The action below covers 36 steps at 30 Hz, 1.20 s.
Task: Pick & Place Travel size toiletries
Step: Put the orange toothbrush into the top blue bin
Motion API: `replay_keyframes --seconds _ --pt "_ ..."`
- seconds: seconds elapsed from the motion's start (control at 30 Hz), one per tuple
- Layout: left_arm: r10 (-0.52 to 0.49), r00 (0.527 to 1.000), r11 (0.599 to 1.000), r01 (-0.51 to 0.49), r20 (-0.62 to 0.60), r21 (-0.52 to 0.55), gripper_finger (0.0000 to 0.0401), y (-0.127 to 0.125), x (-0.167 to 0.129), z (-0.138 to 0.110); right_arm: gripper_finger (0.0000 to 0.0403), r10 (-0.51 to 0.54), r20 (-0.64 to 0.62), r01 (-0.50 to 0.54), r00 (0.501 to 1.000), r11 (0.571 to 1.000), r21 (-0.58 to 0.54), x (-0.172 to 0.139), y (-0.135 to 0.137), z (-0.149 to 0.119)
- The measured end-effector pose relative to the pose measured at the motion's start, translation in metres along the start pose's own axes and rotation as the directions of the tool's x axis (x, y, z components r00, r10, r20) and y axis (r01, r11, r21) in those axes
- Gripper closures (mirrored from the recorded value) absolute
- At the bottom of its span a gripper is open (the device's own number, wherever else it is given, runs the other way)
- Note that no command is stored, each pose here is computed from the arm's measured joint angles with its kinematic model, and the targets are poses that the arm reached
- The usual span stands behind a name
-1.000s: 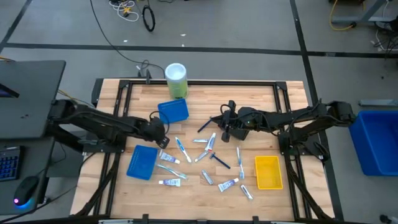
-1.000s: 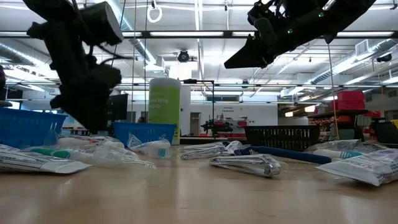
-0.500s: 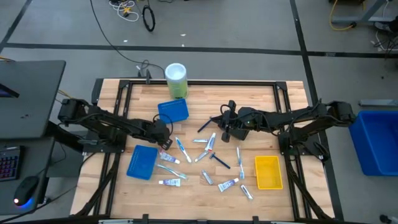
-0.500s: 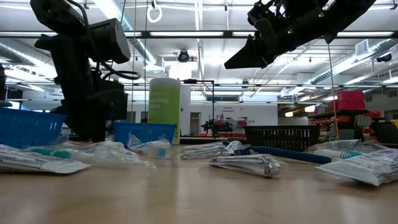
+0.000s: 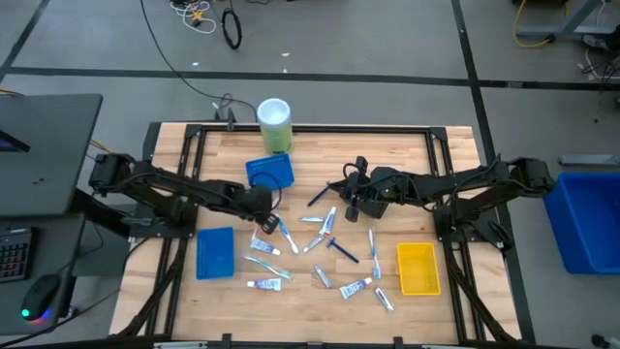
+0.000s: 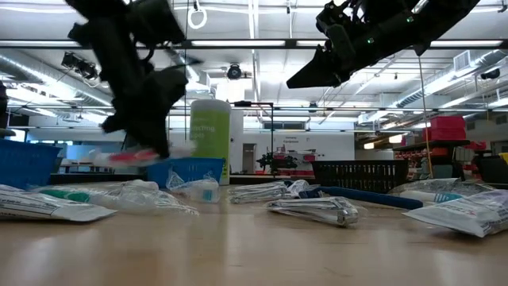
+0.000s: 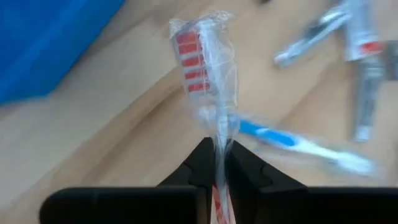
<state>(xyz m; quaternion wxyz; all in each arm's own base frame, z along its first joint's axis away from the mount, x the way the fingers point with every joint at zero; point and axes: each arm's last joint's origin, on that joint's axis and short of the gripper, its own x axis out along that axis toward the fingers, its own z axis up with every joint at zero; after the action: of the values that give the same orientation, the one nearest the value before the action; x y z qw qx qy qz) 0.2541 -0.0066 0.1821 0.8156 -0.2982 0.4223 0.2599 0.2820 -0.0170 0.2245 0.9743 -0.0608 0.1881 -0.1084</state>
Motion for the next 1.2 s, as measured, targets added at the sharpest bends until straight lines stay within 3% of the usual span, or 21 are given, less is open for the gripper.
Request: replay_keyframes --seconds 0.13,0.33,0.53,0.77,1.0,1.2 --pt "0.05 0.992 0.983 -0.07 0.117 0.168 0.0372 -0.013 -0.019 0.027 0.0368 0.0 -0.004 0.0 1.0 1.0 -0.001 0.0 0.0 0.0" --pt "0.129 0.949 0.908 -0.229 0.287 0.351 0.0365 -0.015 -0.042 0.071 0.0368 0.001 -0.013 -0.001 1.0 1.0 -0.003 0.0 0.0 -0.001" --pt "0.17 0.954 0.886 -0.258 0.248 0.386 0.0368 0.015 -0.037 0.095 0.0368 0.001 -0.013 -0.001 1.0 1.0 -0.003 0.0 0.0 -0.001" --pt "0.246 0.946 0.852 -0.315 0.212 0.417 0.0365 0.041 -0.01 0.109 0.0368 0.001 -0.014 -0.001 1.0 1.0 -0.003 0.0 0.0 -0.001" --pt "0.339 0.922 0.832 -0.386 0.184 0.398 0.0364 0.051 0.032 0.109 0.0368 0.001 -0.022 -0.002 1.0 1.0 -0.008 0.0 0.0 -0.002" --pt "0.34 0.924 0.838 -0.381 0.174 0.389 0.0346 0.051 0.041 0.108 0.0368 0.002 -0.022 -0.002 1.0 1.0 -0.016 0.0 0.0 -0.002"
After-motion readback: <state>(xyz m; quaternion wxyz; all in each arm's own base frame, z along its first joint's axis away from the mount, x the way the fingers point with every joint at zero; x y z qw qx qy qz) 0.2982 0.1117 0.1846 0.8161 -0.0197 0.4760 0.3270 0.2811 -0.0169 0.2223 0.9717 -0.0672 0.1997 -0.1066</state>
